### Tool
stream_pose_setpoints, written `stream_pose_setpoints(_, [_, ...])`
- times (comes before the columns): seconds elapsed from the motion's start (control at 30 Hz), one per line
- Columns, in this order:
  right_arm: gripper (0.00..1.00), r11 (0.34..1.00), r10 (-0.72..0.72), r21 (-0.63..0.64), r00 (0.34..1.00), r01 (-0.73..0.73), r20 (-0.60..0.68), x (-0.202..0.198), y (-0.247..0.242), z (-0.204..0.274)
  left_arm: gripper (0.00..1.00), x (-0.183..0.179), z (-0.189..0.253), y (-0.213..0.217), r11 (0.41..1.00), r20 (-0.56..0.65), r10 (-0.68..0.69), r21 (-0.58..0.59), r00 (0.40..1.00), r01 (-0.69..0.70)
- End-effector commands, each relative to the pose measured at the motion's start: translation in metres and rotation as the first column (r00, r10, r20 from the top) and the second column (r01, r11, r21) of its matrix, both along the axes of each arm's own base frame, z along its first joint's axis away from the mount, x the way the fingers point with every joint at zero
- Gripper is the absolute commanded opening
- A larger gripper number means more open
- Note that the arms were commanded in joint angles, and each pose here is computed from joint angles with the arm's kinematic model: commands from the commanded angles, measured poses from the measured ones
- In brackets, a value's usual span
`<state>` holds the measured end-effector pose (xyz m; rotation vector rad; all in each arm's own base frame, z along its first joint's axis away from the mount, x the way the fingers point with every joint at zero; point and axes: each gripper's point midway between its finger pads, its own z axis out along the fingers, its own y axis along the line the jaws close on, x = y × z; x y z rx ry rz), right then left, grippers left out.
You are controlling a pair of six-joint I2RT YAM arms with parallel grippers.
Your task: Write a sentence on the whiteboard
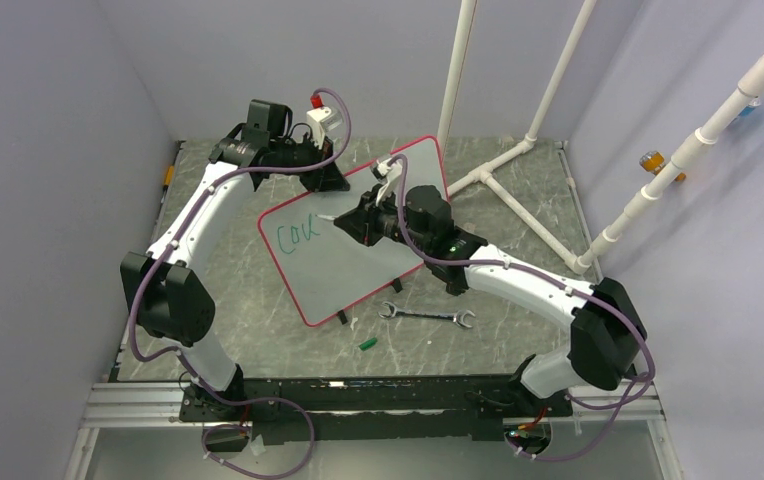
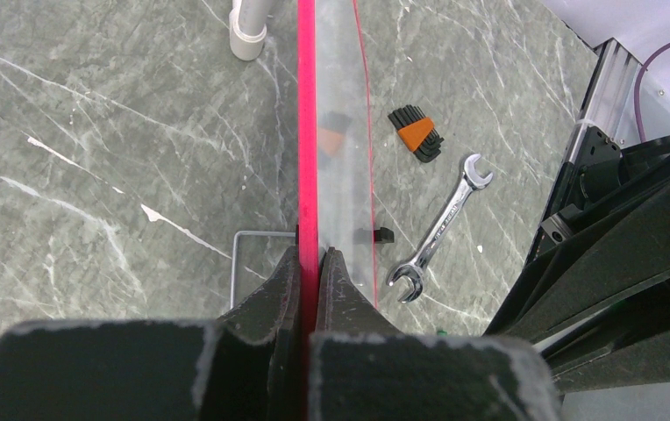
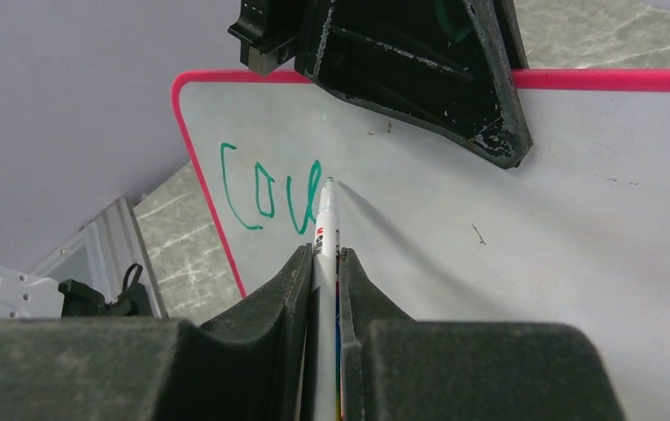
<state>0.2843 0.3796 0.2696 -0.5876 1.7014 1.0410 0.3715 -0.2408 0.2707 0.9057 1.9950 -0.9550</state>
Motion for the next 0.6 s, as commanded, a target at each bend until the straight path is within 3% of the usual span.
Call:
stream_pose_setpoints(0.0, [0.00, 0.996, -0.026, 0.082, 0.997, 0.020, 0.067, 0.012, 0.005, 0.035, 0.00, 0.008, -0.007, 0.006, 0.997, 0.102, 0.003, 0.082, 0.995, -0.012])
stream_pose_setpoints(0.57, [0.00, 0.998, -0.055, 0.007, 0.998, 0.055, 0.009, 0.012, -0.005, -0.006, 0.00, 0.007, -0.005, 0.006, 0.997, 0.106, 0.002, 0.077, 0.994, -0.010])
